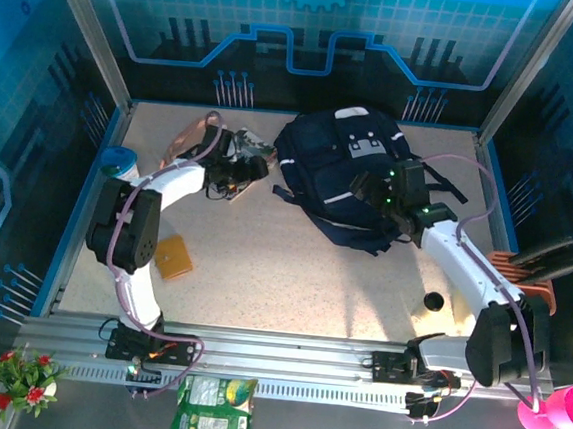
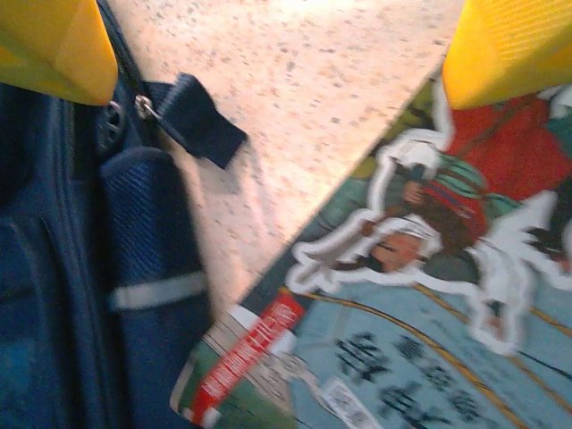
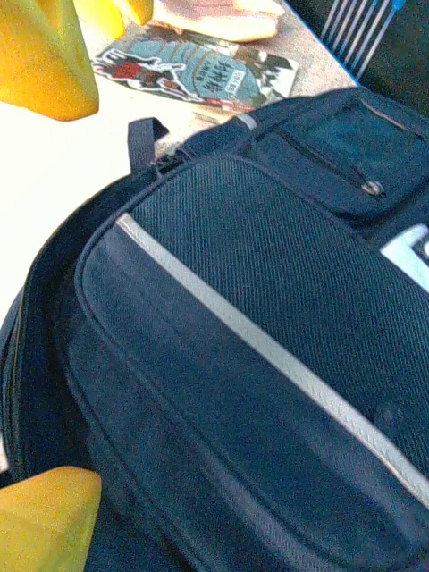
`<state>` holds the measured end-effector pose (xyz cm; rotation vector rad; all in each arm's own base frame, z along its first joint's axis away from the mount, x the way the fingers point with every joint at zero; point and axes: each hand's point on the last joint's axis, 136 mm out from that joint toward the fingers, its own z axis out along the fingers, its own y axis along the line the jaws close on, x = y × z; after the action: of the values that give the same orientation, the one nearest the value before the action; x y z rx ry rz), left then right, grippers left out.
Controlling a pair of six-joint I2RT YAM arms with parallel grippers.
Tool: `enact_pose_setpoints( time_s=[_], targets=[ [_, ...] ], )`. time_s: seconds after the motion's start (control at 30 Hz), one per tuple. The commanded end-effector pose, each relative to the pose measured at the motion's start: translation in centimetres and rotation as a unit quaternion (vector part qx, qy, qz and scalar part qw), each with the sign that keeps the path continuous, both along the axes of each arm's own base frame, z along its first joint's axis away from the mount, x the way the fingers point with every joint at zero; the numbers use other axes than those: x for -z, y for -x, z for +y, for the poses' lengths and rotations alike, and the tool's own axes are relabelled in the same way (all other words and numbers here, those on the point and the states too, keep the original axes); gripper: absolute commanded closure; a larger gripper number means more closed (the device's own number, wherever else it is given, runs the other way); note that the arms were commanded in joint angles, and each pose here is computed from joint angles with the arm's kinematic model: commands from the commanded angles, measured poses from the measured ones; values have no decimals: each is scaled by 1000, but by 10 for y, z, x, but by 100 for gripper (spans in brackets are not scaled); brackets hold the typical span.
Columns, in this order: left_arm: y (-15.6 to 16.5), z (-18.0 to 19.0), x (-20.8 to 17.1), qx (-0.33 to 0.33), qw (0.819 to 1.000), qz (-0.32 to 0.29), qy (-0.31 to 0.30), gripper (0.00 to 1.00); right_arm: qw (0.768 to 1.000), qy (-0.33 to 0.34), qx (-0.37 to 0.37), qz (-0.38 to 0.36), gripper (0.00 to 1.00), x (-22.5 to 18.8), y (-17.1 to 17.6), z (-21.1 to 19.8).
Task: Pack the student bag
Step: Move the book to the center of the table.
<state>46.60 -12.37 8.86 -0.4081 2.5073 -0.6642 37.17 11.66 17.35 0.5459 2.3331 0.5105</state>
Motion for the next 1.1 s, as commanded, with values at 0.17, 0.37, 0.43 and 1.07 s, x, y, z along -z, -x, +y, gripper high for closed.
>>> enact_pose_setpoints(
  time_s=[0.17, 0.37, 0.43, 1.07],
  targets=[
    [-31, 37, 15, -13, 999, 37, -21, 3, 998, -5, -55, -15, 0, -12, -10, 31],
    [-40, 43, 29, -6, 998, 66, -20, 2, 998, -3, -64, -7, 0, -7, -7, 36],
    [-37, 42, 34, -2, 997, 78, -19, 3, 998, -2, -66, -6, 0, -6, -7, 36],
    [76, 7, 65, -51, 978, 203, 4, 3, 997, 0, -79, 8, 0, 3, -12, 49]
  ],
)
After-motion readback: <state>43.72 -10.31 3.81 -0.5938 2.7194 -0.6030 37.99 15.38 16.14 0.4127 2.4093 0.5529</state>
